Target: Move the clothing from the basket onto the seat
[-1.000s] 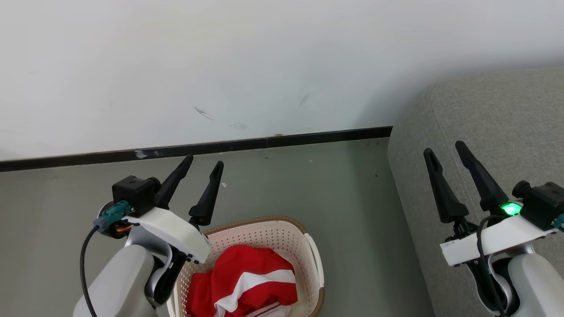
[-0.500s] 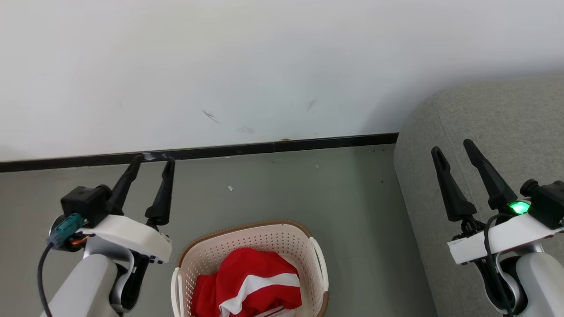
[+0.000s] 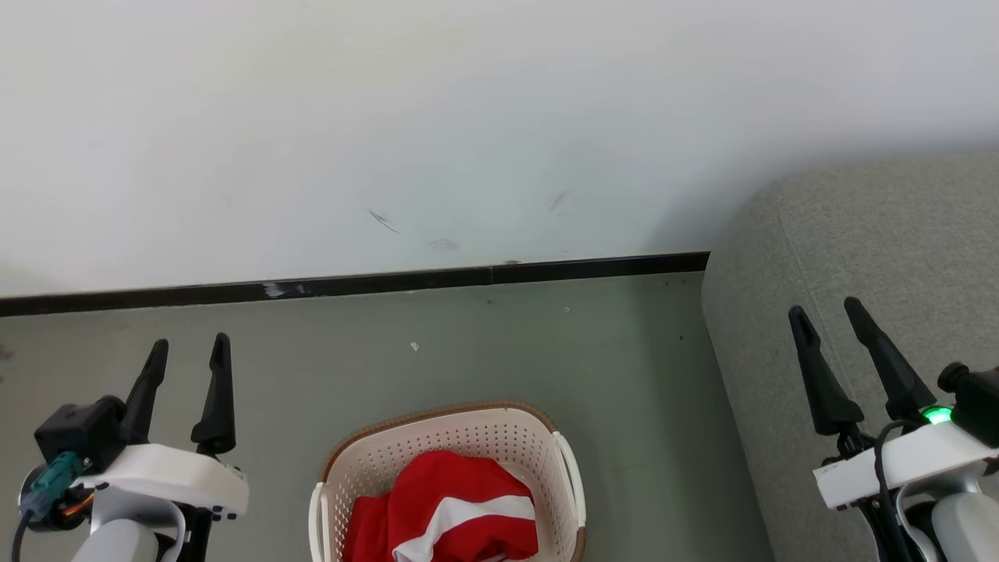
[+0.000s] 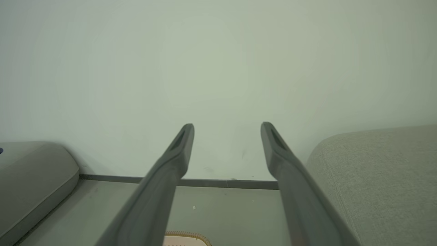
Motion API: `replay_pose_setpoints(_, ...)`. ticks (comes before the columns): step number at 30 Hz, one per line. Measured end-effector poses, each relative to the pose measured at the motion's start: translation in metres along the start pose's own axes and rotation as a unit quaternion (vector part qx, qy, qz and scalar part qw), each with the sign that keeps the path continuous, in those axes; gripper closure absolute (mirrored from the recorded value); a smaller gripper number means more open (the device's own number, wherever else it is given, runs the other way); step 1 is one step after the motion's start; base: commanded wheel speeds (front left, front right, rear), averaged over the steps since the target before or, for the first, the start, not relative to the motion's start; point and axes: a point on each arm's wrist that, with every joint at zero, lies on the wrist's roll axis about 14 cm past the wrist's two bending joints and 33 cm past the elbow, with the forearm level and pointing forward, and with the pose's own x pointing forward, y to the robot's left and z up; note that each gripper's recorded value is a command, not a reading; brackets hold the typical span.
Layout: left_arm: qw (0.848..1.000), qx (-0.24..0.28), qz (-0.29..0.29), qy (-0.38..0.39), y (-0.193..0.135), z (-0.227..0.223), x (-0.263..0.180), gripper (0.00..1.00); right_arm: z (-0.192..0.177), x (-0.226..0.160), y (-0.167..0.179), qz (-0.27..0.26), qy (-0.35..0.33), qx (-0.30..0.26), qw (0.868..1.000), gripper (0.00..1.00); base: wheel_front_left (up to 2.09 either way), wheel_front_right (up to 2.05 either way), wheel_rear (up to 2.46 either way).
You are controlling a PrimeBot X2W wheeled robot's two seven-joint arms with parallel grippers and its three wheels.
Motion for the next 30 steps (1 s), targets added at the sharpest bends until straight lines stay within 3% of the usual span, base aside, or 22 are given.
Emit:
replay_pose_setpoints(14,1.0,-0.006,0.015,-0.023,0.003,0.01,-0.013,0.0,-0.007,-0.011,-0.009,-0.017,0.014,-0.008,1.0,0.0,0.0,0.0,0.0)
replay_pose_setpoints(30,1.0,-0.001,0.002,0.0,-0.006,-0.008,-0.024,0.0,-0.008,-0.009,-0.004,-0.01,0.013,-0.005,1.0,0.0,0.0,0.0,0.0)
